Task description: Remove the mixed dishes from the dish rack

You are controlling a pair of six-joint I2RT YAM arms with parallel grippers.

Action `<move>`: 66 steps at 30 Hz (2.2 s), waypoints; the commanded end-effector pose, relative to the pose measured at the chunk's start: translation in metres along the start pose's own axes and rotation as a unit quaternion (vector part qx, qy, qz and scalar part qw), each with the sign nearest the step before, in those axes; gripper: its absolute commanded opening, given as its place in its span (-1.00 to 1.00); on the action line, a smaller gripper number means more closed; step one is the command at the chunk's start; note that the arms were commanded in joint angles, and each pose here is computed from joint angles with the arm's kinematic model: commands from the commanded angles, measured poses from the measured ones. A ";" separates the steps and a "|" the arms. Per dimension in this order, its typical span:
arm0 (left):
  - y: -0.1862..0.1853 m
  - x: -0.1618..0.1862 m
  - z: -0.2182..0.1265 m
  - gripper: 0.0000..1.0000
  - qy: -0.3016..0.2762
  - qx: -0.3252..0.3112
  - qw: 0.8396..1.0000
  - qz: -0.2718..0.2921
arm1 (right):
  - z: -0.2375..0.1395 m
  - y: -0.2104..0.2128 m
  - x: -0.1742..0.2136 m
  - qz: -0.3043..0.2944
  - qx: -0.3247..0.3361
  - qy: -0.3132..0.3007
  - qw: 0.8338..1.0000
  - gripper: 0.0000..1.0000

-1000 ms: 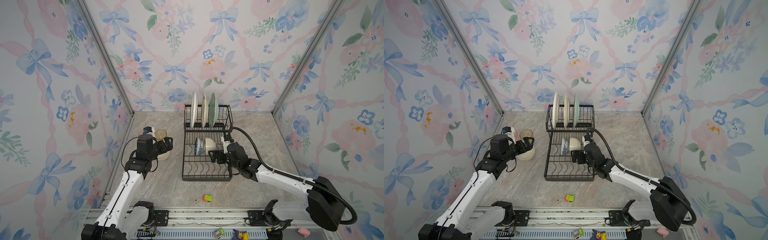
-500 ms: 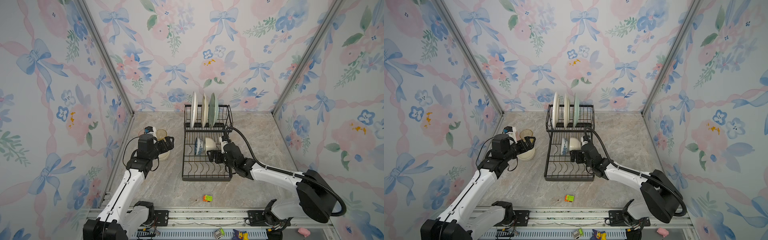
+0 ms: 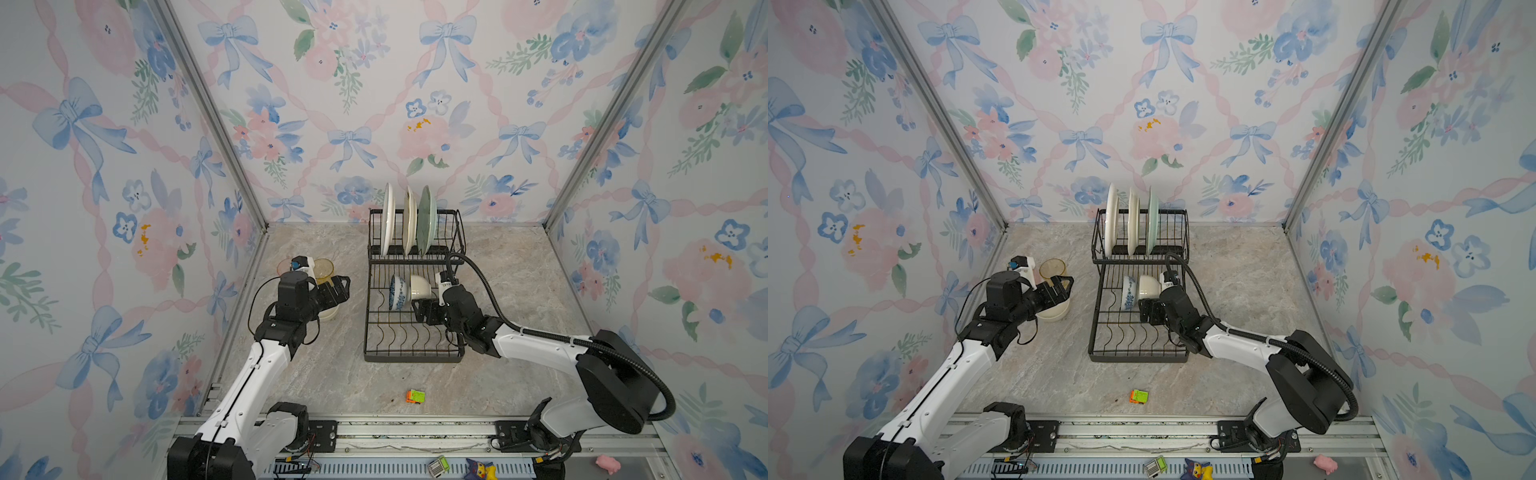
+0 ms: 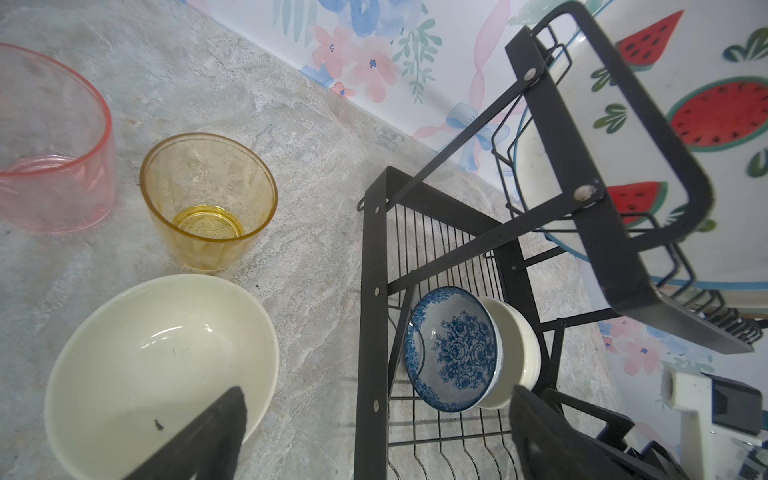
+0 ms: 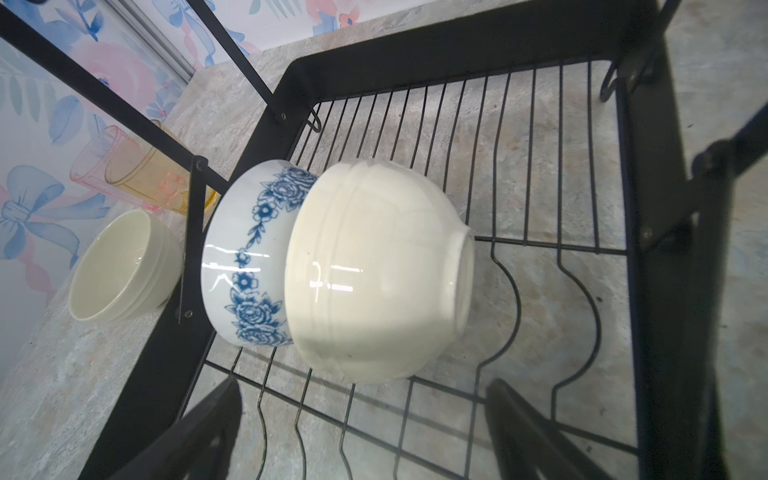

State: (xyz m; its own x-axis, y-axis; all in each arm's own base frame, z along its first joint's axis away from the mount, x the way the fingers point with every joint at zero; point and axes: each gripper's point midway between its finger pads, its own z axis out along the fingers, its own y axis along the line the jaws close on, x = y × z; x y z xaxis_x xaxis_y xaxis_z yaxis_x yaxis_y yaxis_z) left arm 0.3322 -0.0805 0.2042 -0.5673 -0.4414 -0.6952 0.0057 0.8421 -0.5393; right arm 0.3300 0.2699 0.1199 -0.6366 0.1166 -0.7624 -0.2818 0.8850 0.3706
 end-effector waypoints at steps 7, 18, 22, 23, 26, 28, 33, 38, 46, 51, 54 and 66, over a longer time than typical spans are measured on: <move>-0.003 0.005 -0.004 0.96 -0.003 0.012 1.000 -0.002 | 0.005 -0.007 -0.004 -0.032 0.000 -0.053 0.998 0.85; -0.002 0.005 -0.008 0.96 -0.009 0.011 1.000 -0.005 | 0.019 -0.006 0.008 -0.059 0.005 -0.054 0.997 0.84; -0.001 0.007 -0.006 0.96 -0.004 0.012 1.000 -0.008 | 0.021 -0.006 0.008 -0.062 0.003 -0.054 0.997 0.82; -0.001 0.007 -0.006 0.96 -0.004 0.012 1.000 -0.008 | 0.021 -0.005 0.009 -0.063 0.001 -0.053 0.997 0.82; -0.001 0.007 -0.005 0.96 -0.002 0.012 1.000 -0.010 | 0.024 -0.005 0.011 -0.067 0.000 -0.049 0.997 0.82; -0.001 0.008 -0.005 0.96 -0.001 0.012 1.000 -0.010 | 0.025 -0.005 0.011 -0.066 -0.004 -0.049 0.997 0.82; -0.001 0.008 -0.004 0.96 -0.001 0.011 1.000 -0.010 | 0.027 -0.003 0.011 -0.067 -0.007 -0.049 0.996 0.80; -0.001 0.009 -0.004 0.96 0.001 0.011 1.000 -0.010 | 0.028 -0.001 0.007 -0.073 -0.009 -0.052 0.996 0.78; -0.001 0.009 -0.004 0.96 0.001 0.011 1.000 -0.011 | 0.034 -0.004 0.013 -0.077 -0.003 -0.040 0.996 0.69; -0.001 0.009 -0.004 0.96 0.001 0.011 1.000 -0.011 | 0.036 -0.003 0.014 -0.077 -0.005 -0.037 0.996 0.67; 0.000 0.010 -0.003 0.96 0.002 0.009 1.000 -0.011 | 0.037 -0.003 0.014 -0.080 -0.006 -0.036 0.996 0.65; -0.001 0.010 -0.004 0.96 0.001 0.011 1.000 -0.010 | 0.038 -0.003 0.012 -0.084 0.000 -0.033 0.996 0.50</move>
State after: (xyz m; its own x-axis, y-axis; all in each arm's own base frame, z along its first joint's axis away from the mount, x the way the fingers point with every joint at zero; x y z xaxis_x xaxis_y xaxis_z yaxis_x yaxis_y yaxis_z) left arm 0.3250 -0.0802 0.2034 -0.5582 -0.4574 -0.6922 0.0051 0.8324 -0.5541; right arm 0.3431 0.2801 0.0838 -0.5417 -0.0031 -0.8406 -0.3770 0.8947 0.2396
